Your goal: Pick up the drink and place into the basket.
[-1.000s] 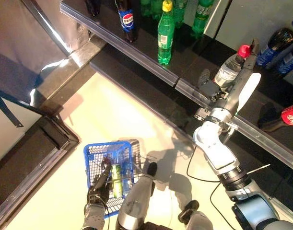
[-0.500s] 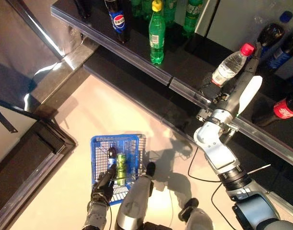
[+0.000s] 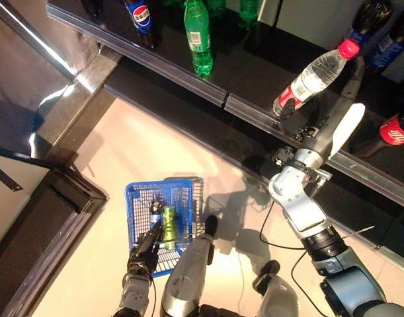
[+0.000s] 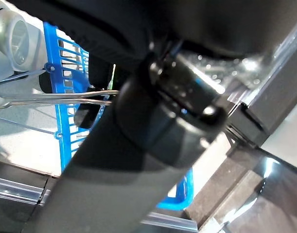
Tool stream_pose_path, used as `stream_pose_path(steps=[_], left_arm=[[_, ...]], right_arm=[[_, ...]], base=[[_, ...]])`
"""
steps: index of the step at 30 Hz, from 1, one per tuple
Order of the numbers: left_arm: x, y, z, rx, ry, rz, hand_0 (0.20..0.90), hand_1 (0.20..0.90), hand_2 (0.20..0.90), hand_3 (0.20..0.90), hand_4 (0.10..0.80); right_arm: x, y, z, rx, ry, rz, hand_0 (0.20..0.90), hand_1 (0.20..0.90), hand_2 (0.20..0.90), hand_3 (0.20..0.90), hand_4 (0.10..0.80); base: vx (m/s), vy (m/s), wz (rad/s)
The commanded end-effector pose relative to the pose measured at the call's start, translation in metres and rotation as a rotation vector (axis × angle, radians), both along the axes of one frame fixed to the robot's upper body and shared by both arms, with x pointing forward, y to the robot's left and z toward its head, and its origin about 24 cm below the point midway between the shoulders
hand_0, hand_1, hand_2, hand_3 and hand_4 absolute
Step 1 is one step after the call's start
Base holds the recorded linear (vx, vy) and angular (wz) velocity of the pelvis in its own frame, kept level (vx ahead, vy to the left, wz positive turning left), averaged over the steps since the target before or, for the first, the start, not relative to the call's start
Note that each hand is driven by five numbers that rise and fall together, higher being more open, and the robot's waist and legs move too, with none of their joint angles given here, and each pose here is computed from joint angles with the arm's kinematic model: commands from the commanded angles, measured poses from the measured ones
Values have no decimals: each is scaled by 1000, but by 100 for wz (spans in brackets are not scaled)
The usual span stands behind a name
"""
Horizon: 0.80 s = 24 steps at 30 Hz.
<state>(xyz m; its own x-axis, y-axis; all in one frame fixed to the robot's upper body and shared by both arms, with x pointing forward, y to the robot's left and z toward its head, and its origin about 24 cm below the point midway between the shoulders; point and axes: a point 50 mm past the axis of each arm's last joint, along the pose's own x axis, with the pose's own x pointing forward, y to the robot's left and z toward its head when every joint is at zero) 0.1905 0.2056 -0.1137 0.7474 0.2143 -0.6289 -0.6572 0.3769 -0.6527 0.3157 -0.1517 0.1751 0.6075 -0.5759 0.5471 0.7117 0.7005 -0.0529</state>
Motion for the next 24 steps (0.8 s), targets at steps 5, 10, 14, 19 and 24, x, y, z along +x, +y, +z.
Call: stream_pose_path(steps=[5, 10, 14, 19, 24], left_arm=[[-41, -31, -20, -42, 95, -127, 300, 300, 300, 200, 100], [-44, -28, -21, -55, 102, -105, 300, 300, 300, 200, 100], [-40, -25, -18, -53, 80, -103, 300, 300, 300, 200, 100], [-29, -24, -12, -54, 37, -112, 300, 300, 300, 200, 100], [-17, -18, -3, -42, 6, -95, 300, 300, 300, 200, 100]], right_arm=[[-16, 11, 67, 52, -329, 143, 900, 900, 900, 900, 800], [-4, 5, 59, 157, -287, 135, 900, 900, 900, 900, 800], [3, -4, 57, 214, -282, 91, 900, 900, 900, 900, 800], [12, -8, 70, 124, -249, 114, 900, 900, 900, 900, 800], [17, -11, 86, -171, -174, 139, 900, 900, 900, 900, 800]], base=[[9, 9, -1], [16, 53, 0], [3, 8, 0], [38, -10, 0], [-5, -23, -1]])
